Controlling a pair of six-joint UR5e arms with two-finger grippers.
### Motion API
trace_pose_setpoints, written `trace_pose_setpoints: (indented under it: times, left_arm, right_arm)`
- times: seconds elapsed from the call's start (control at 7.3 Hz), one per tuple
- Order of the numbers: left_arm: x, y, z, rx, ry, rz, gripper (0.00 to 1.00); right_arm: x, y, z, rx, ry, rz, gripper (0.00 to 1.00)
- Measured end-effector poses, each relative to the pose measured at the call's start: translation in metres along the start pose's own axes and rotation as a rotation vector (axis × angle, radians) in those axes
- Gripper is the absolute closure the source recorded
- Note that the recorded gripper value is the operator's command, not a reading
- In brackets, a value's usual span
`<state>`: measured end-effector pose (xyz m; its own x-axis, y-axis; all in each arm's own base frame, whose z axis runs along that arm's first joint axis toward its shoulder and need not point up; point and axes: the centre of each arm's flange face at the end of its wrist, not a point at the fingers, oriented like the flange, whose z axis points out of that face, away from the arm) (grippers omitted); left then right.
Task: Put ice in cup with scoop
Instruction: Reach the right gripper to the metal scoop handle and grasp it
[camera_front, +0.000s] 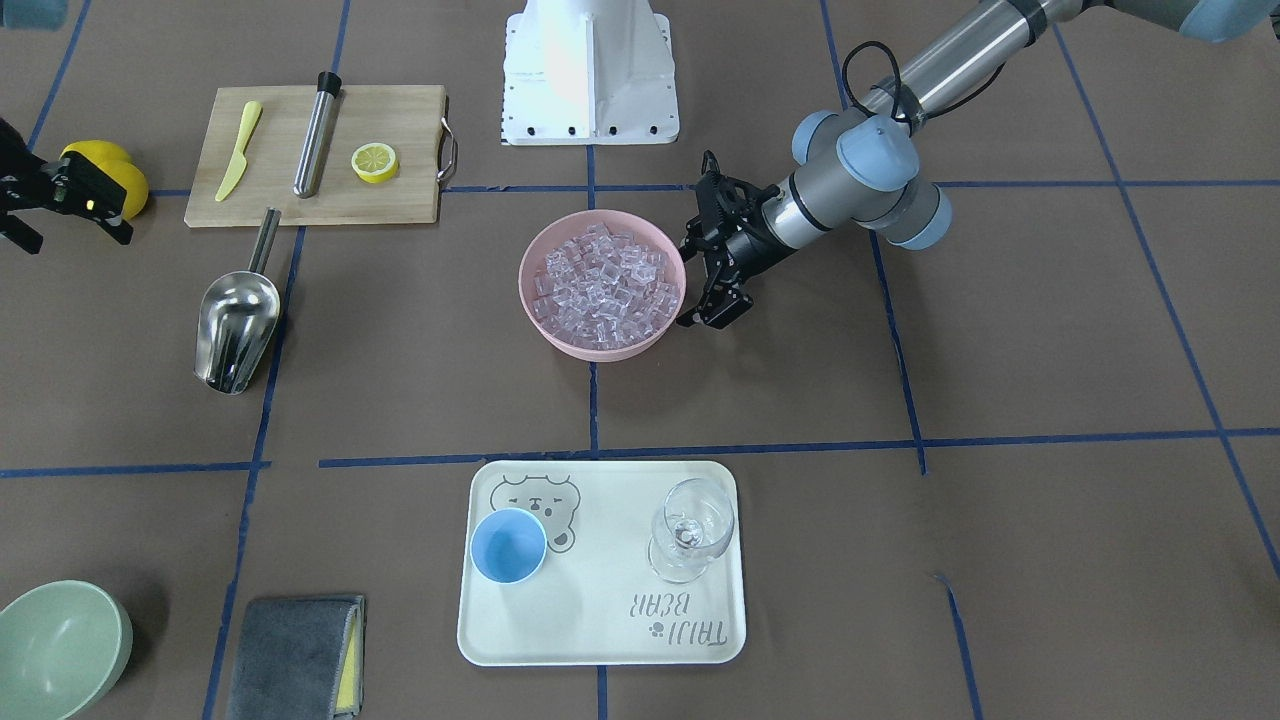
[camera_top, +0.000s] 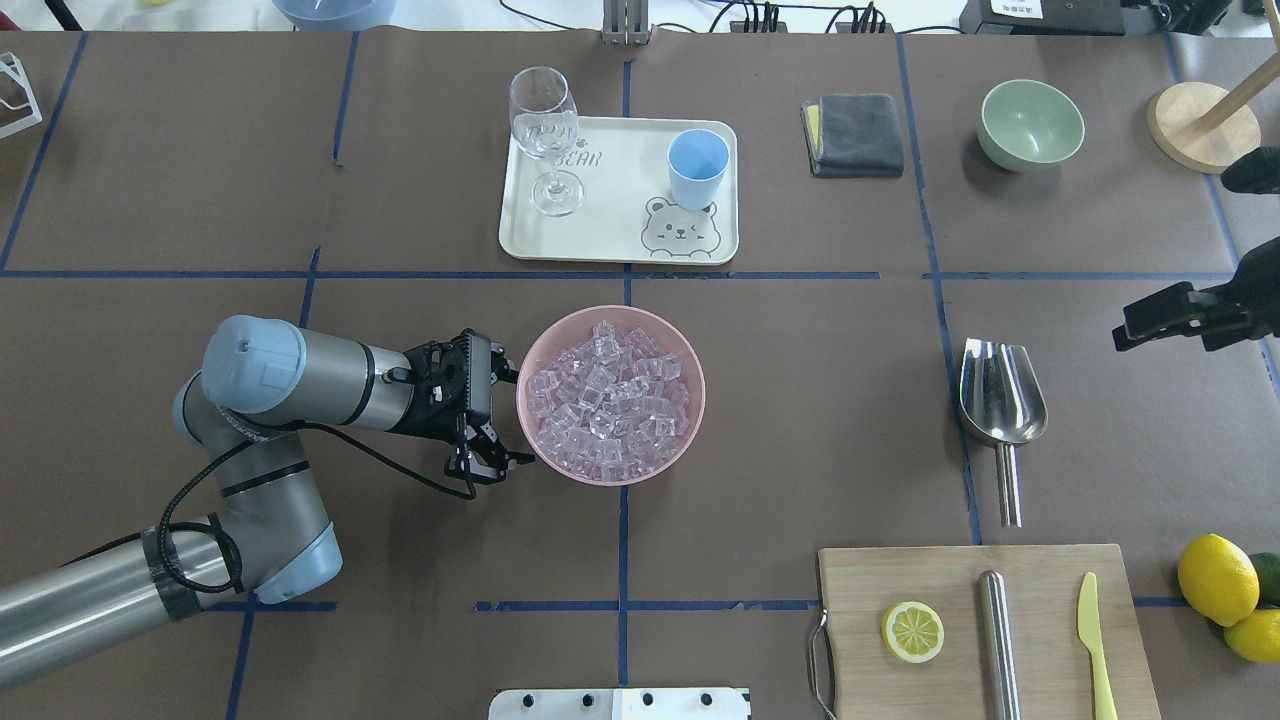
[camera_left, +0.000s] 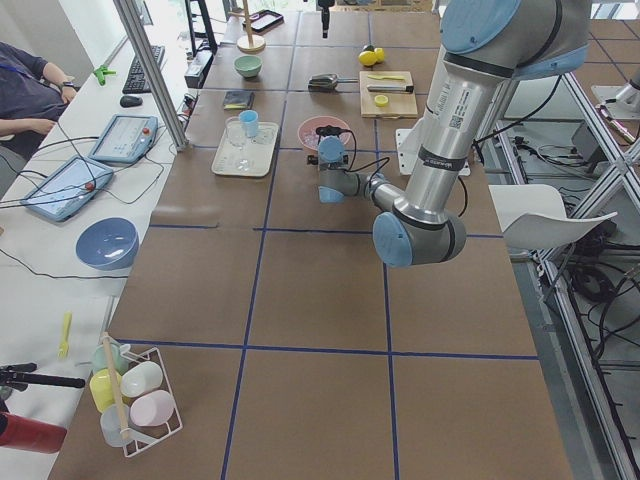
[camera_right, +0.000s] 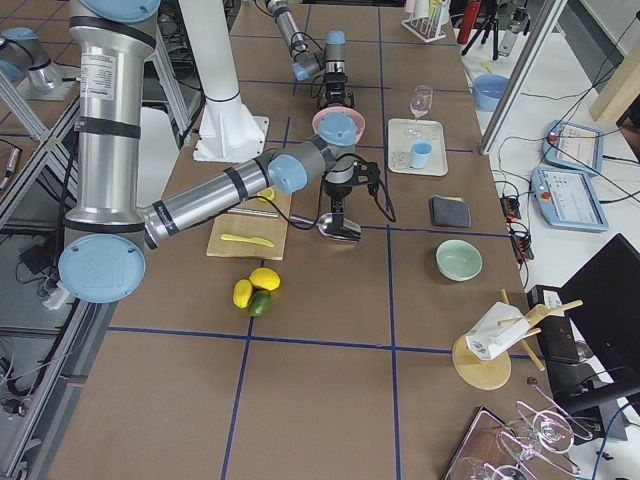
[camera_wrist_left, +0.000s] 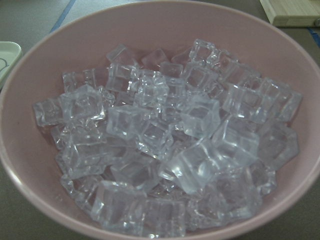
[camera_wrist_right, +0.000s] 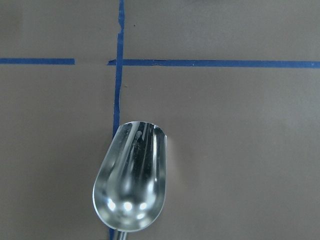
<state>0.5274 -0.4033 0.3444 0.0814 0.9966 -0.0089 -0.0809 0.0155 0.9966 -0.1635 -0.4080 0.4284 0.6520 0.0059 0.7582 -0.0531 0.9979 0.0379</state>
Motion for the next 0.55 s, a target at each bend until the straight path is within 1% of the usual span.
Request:
trace_pose_setpoints:
  times: [0.14,0.27,0.41,0.55]
  left_arm:
    - [0.000,0.000,0.000,0.001,0.000,0.001,0.00]
    - [0.000,0.000,0.000,0.002,0.000,0.001,0.00]
    - [0.000,0.000,0.000,0.002,0.000,0.001,0.00]
    - [0.000,-0.001,0.000,0.002,0.000,0.001,0.00]
  right_arm:
    - [-0.011,0.020,0.019,0.012,-0.004,0.037,0.00]
    - [-0.025,0.042,0.044,0.019,0.016,0.056,0.00]
    - [-0.042,0.063,0.071,0.029,0.050,0.066,0.00]
    - [-0.061,0.086,0.099,0.033,0.083,0.060,0.04]
